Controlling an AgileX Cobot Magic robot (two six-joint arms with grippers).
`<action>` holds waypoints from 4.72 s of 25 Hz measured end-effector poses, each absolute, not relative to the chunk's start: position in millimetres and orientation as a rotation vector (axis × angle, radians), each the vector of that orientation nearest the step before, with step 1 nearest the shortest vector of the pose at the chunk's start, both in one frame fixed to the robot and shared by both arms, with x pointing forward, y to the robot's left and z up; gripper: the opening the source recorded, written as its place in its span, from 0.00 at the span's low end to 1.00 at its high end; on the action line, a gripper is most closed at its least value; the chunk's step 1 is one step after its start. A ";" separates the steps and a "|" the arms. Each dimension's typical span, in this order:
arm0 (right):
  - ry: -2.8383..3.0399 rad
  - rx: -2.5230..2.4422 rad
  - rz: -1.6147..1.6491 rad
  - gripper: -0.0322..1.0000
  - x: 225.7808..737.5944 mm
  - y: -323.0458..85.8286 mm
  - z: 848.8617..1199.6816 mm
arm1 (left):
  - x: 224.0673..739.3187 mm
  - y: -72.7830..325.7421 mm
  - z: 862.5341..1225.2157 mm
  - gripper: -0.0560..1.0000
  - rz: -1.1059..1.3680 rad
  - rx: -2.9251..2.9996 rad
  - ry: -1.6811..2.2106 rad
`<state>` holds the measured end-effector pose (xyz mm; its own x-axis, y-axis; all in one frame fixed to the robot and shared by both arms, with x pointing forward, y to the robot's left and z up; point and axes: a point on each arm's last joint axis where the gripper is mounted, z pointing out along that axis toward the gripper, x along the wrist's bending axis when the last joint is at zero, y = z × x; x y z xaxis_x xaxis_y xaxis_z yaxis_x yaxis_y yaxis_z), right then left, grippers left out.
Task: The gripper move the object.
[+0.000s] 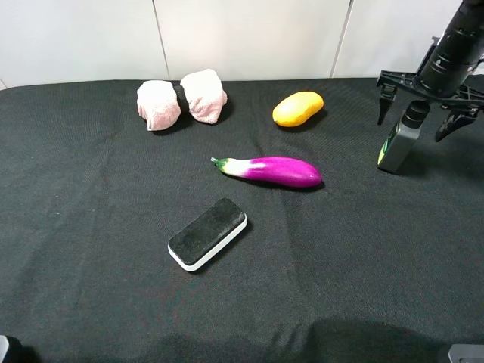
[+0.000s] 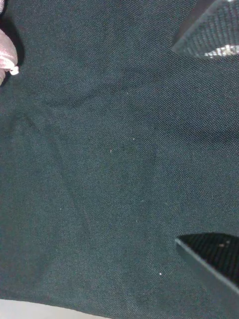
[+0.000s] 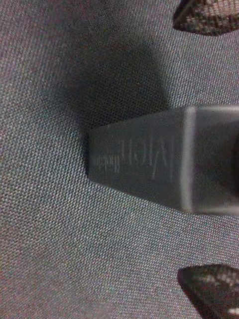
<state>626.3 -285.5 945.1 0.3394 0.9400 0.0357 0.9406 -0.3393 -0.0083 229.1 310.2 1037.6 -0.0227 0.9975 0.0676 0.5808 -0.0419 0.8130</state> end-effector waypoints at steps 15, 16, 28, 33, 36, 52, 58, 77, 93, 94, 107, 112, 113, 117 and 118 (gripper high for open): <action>-1.764 -2.561 -0.094 0.70 620.3 -283.7 932.3 | 229.1 310.2 1037.6 0.72 0.926 1.679 1.658; -1.764 -2.561 -0.094 0.70 620.3 -283.7 932.3 | 229.1 310.2 1037.6 0.72 0.926 1.679 1.658; -1.763 -2.560 -0.089 0.58 620.0 -283.7 932.3 | 229.1 310.2 1037.6 0.72 0.926 1.679 1.658; -1.762 -2.558 -0.085 0.40 619.7 -283.7 932.3 | 229.1 310.2 1037.6 0.72 0.926 1.679 1.658; -1.758 -2.557 -0.085 0.32 619.5 -283.4 932.3 | 229.1 310.2 1037.6 0.72 0.926 1.679 1.658; -1.804 -2.519 -0.066 0.32 616.3 -283.3 937.5 | 229.1 310.2 1037.6 0.72 0.926 1.679 1.658; -1.838 -2.508 -0.088 0.32 610.1 -283.6 957.8 | 229.1 310.2 1037.6 0.72 0.926 1.679 1.658; -2.058 -2.474 -0.148 0.32 567.8 -290.5 1047.6 | 229.1 310.2 1037.6 0.72 0.926 1.679 1.658; -2.226 -2.355 -0.252 0.32 554.7 -269.3 1070.6 | 229.1 310.2 1037.6 0.72 0.926 1.679 1.658; -2.233 -2.344 -0.253 0.32 554.8 -266.4 1069.9 | 229.1 310.2 1037.6 0.72 0.926 1.679 1.658; -2.311 -2.197 -0.246 0.32 580.8 -223.5 1052.6 | 229.1 310.2 1037.6 0.72 0.926 1.679 1.658; -2.355 -2.156 -0.273 0.32 599.6 -205.5 1050.6 | 229.1 310.2 1037.6 0.72 0.926 1.679 1.658; -2.360 -2.147 -0.271 0.32 603.1 -202.1 1048.5 | 229.1 310.2 1037.6 0.72 0.926 1.679 1.658; -2.371 -2.107 -0.285 0.32 617.1 -194.2 1041.1 | 229.1 310.2 1037.6 0.72 0.926 1.679 1.658; -2.379 -2.096 -0.282 0.32 620.5 -193.2 1038.4 | 229.1 310.2 1037.6 0.72 0.926 1.679 1.658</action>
